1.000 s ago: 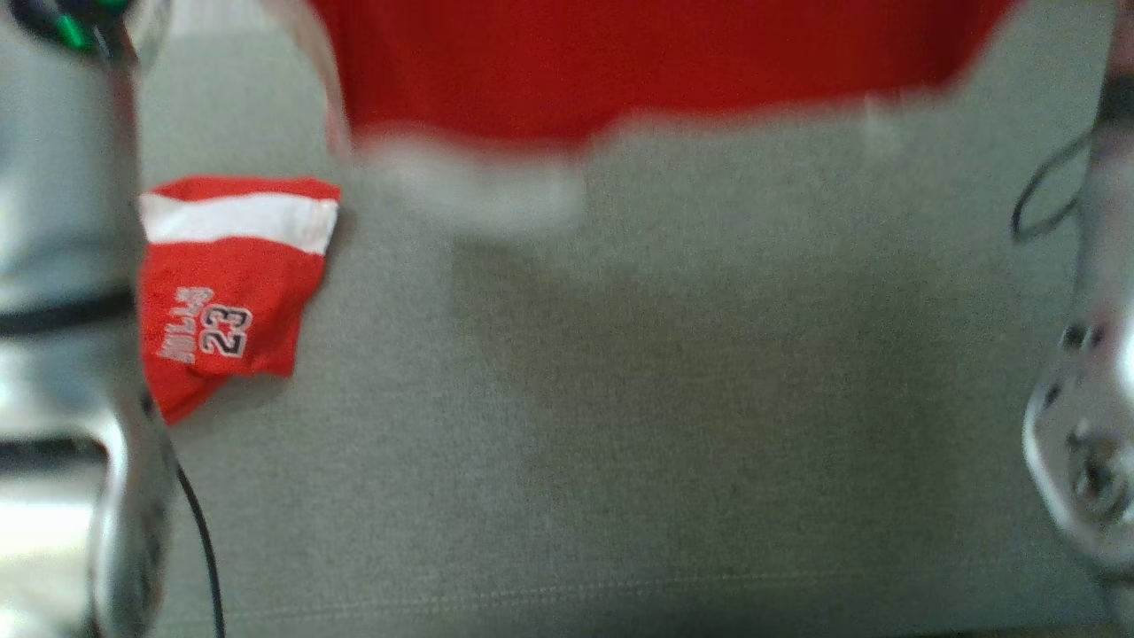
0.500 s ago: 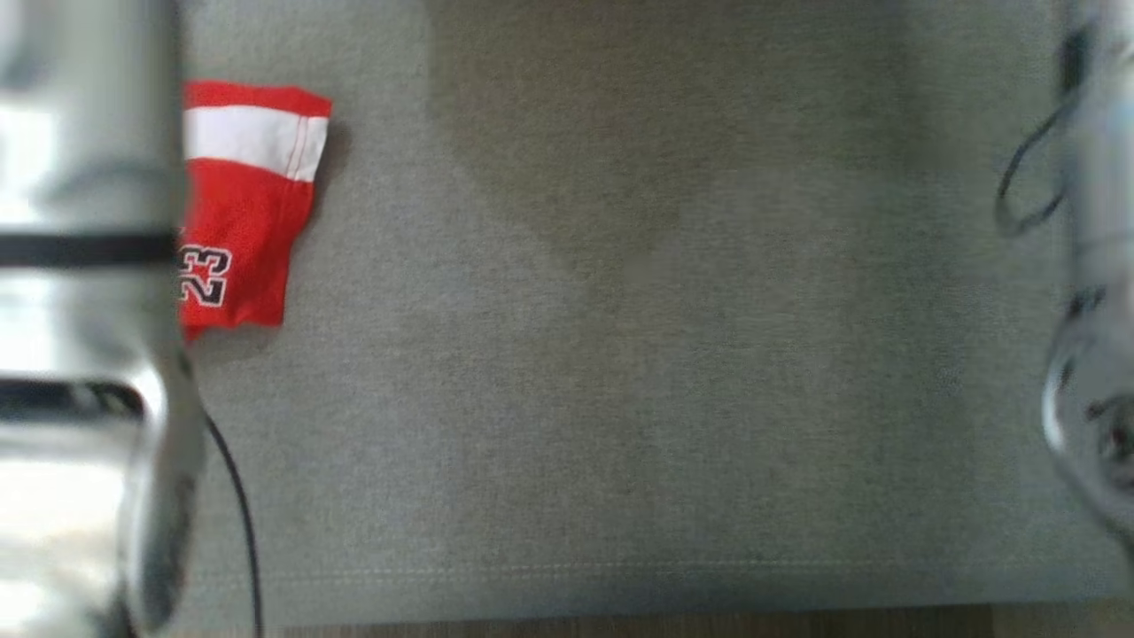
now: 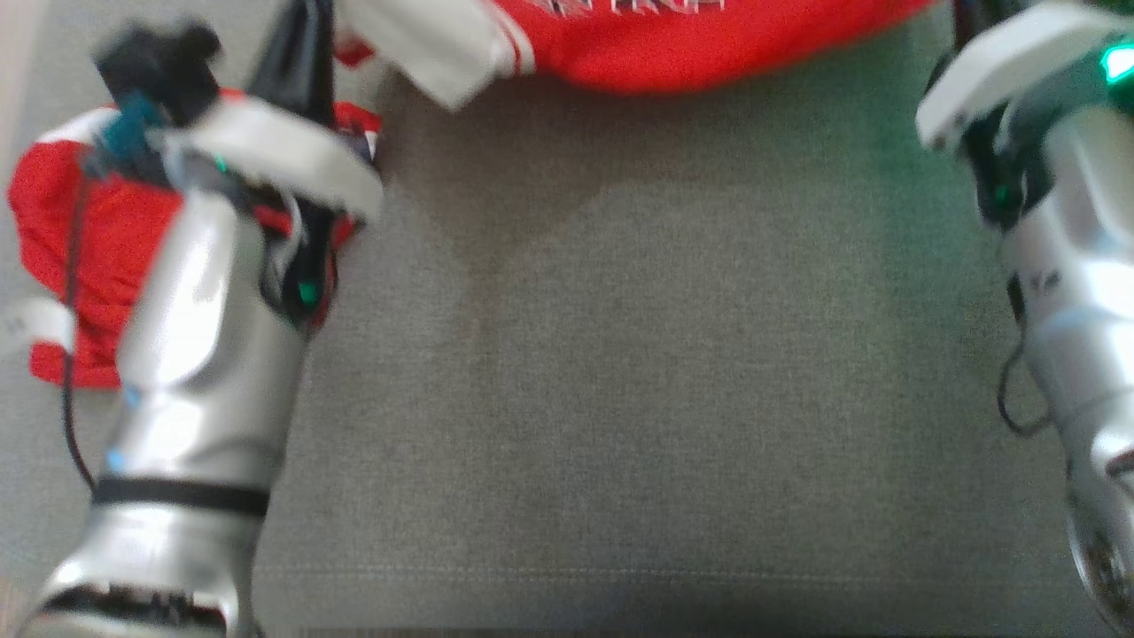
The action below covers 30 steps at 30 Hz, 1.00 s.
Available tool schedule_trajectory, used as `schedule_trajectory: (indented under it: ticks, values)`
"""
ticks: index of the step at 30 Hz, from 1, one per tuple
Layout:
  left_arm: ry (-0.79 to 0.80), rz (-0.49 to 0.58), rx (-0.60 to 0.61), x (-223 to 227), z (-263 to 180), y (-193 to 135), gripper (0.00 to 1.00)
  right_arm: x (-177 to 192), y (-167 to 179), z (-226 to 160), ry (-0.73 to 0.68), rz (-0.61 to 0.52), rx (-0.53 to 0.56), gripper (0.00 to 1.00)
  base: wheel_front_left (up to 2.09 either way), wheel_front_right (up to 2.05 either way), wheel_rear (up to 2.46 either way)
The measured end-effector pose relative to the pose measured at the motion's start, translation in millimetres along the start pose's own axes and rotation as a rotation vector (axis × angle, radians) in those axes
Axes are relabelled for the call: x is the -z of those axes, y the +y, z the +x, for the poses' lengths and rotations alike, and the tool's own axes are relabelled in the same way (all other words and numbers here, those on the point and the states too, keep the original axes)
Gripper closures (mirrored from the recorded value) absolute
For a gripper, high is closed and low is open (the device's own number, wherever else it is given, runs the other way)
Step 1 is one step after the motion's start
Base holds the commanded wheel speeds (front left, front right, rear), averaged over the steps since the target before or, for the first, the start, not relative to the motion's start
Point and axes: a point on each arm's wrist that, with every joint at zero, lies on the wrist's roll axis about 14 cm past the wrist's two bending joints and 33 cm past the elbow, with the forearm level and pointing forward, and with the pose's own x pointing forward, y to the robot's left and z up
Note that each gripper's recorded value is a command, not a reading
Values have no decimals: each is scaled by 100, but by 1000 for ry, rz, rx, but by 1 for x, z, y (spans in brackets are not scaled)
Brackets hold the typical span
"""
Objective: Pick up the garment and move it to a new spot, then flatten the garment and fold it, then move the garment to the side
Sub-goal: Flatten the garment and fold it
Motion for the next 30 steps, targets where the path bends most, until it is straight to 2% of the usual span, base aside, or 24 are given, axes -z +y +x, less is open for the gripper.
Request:
schedule_trajectory:
  ticks: [6,13,21,30]
  values:
    - [95,26,19,26,-50,-6,100,36,-13,-35,156,-111,-5,100,0,0,0]
    - [164,32,74,41,-97,-22,100,48,-33,-72,249,-236,-9,100,0,0,0]
    - [239,39,134,53,-141,-39,100,66,-50,-113,349,-261,-10,100,0,0,0]
    - [371,6,200,68,-195,-61,100,98,-48,-162,502,-247,-49,100,0,0,0]
